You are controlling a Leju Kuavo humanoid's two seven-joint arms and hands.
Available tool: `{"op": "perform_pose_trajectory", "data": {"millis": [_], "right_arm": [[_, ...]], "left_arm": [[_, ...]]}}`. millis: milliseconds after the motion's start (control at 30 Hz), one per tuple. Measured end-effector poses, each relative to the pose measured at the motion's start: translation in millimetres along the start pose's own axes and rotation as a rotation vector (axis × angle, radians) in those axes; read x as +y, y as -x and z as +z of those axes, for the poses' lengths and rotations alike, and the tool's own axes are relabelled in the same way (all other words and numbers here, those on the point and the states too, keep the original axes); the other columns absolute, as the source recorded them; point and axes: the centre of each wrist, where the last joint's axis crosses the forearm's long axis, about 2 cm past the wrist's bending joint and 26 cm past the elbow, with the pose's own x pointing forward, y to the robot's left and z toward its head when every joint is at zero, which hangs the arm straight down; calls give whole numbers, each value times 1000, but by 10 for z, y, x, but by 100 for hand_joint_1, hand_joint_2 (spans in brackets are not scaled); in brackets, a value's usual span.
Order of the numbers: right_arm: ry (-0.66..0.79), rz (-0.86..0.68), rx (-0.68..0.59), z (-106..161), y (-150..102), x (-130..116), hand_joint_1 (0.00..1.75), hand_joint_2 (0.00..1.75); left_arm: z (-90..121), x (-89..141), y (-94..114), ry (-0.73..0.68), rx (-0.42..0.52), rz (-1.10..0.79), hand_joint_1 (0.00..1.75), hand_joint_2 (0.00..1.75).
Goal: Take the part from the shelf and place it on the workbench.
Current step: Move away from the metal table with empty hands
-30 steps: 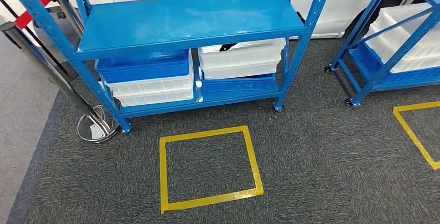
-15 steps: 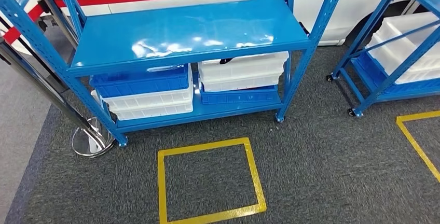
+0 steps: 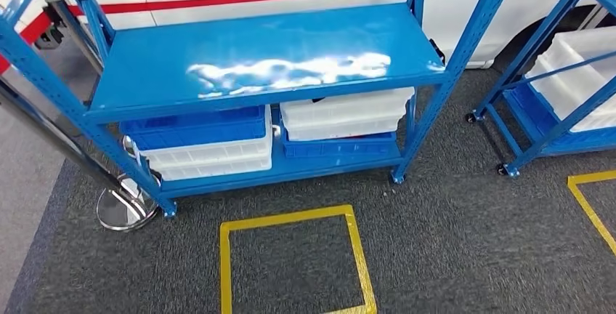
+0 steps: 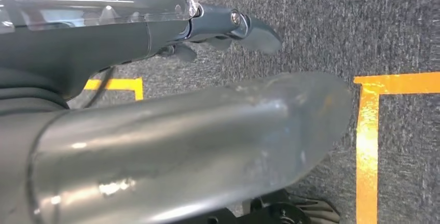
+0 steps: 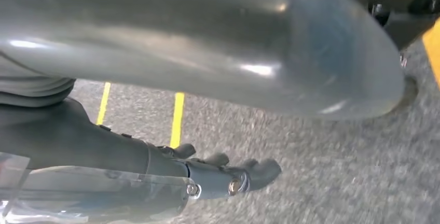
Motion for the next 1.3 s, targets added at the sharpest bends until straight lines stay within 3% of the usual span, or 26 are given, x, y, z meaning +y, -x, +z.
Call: {"op": "perform_pose_trajectory", "data": {"millis": [1300], "right_arm": [[-9, -10, -3, -4, -39, 48, 0, 0]], "left_arm": [[-5, -5, -16, -5, 5, 0, 0, 0]]}}
